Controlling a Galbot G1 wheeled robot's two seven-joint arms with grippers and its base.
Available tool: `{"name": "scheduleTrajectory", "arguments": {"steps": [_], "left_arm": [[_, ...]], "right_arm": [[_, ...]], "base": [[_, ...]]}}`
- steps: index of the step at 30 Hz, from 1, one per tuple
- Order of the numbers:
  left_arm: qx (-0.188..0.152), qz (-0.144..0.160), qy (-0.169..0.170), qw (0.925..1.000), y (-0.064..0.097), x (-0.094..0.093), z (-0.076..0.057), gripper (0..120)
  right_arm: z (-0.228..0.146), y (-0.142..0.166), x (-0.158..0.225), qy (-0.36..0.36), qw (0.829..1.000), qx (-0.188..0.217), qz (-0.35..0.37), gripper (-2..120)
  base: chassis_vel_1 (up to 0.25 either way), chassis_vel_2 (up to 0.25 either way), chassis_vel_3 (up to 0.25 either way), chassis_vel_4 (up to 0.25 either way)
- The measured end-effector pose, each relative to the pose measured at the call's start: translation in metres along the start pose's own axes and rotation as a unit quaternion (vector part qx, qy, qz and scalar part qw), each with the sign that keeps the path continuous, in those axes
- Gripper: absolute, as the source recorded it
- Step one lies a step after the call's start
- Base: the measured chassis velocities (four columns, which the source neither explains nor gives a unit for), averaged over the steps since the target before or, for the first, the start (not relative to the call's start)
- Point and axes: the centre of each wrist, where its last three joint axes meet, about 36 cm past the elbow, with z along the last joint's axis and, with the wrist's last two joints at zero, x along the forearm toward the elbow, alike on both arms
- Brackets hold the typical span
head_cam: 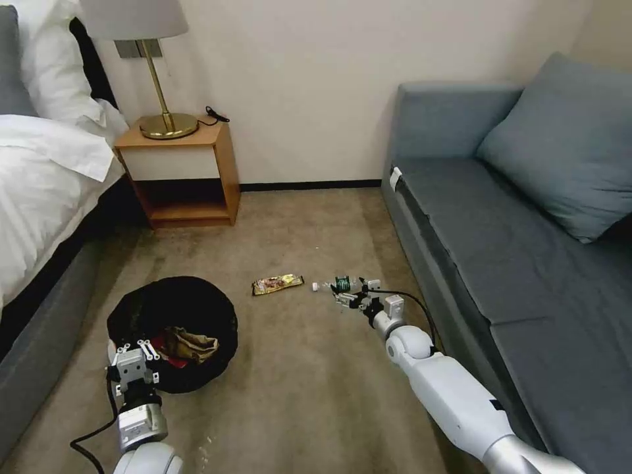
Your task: Pick up the trash bin, then pick up the garbage on the floor and place it into the trash bin.
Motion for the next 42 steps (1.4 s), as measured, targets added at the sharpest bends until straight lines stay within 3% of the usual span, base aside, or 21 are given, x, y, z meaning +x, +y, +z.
{"name": "scheduleTrajectory", "arguments": {"steps": [42], "left_arm": [[0.002, 0.004, 0.004, 1.0000, 0.001, 0.006, 0.004, 0]], "right_arm": [[0.014, 0.007, 0.008, 0.002, 1.000, 0.015, -0.013, 100]], "base": [[-0.133, 0.135, 0.134, -0.137]]}}
